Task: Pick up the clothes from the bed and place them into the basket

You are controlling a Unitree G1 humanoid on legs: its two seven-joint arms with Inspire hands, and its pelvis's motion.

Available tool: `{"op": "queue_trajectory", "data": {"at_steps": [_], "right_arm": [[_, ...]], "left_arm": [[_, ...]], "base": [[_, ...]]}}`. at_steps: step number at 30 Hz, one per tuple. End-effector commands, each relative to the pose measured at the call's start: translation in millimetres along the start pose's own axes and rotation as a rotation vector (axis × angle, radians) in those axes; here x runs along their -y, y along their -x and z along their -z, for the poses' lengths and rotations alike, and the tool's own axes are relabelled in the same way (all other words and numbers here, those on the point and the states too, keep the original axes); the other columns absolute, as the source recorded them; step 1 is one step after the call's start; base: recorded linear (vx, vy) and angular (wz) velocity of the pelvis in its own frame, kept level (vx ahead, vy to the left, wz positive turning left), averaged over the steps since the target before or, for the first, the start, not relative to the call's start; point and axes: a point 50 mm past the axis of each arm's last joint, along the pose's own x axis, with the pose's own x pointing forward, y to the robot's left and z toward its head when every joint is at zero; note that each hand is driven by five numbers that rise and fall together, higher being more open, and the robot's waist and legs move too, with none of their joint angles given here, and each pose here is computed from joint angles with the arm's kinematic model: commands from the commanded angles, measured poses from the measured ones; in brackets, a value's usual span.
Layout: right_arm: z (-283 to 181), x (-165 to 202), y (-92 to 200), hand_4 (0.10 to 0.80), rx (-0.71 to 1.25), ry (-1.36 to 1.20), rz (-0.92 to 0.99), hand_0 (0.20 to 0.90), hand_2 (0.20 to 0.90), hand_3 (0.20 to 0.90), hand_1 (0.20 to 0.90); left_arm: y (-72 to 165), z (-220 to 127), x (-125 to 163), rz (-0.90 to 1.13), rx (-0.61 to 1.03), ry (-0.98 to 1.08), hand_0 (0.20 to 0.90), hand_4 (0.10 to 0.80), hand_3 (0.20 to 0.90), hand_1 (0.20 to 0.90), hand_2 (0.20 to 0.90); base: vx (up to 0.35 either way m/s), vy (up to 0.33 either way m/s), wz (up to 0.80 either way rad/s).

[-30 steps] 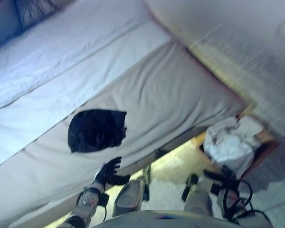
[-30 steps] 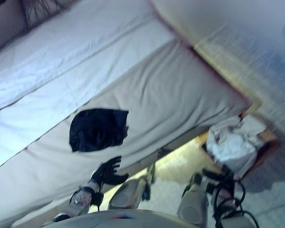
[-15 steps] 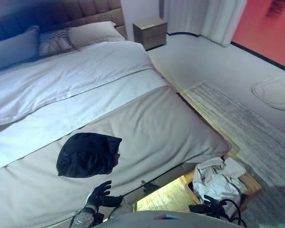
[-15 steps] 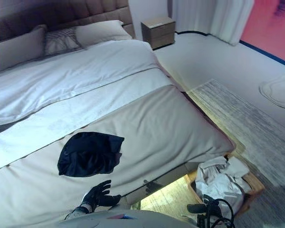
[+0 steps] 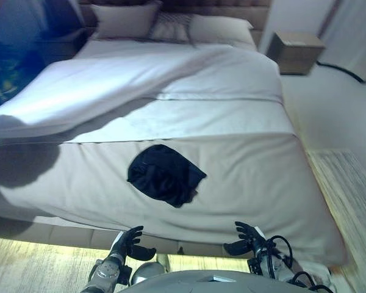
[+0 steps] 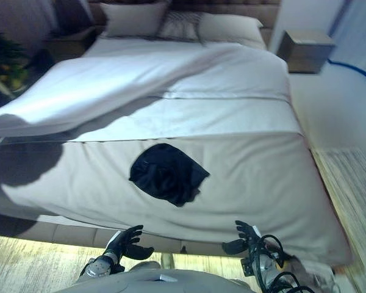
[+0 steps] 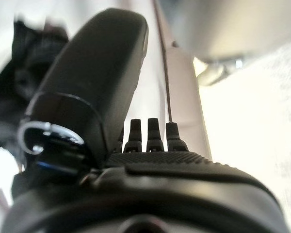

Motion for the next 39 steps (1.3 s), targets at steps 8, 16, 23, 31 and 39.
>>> {"op": "queue_trajectory", "data": {"at_steps": [8,16,23,31,39], "right_arm": [[-93,30,-15,0.8,0.326,0.161,0.12,0.9,0.9,0.9,0.9],[-225,90,1,0.8,0.666,0.252,0.456,0.9,0.9,0.9,0.9],[-285,117,25,0.8,0.791,0.297,0.572,0.9,0.9,0.9,0.9],[-311,149,35,0.8,0.651,0.318,0.68,0.9,0.9,0.9,0.9],[-294,172,30,0.8,0.374,0.348,0.63,0.9,0.9,0.9,0.9]], "left_arm": [[2,-12,-25,-0.114,0.103,-0.055,0.9,0.8,0.9,0.9,0.9],[4,-12,-43,-0.132,0.119,-0.115,0.9,0.8,0.9,0.9,0.9],[3,-30,-57,-0.125,0.192,-0.131,0.9,0.8,0.9,0.9,0.9],[2,-75,-68,-0.158,0.381,-0.087,0.9,0.8,0.9,0.9,0.9],[4,-107,-71,-0.184,0.495,-0.057,0.9,0.8,0.9,0.9,0.9]], "base": [[0.166,-0.252,1.13],[-0.058,-0.159,0.45],[-0.058,-0.028,0.21],[-0.055,-0.026,0.12],[-0.091,0.024,0.04]]}}
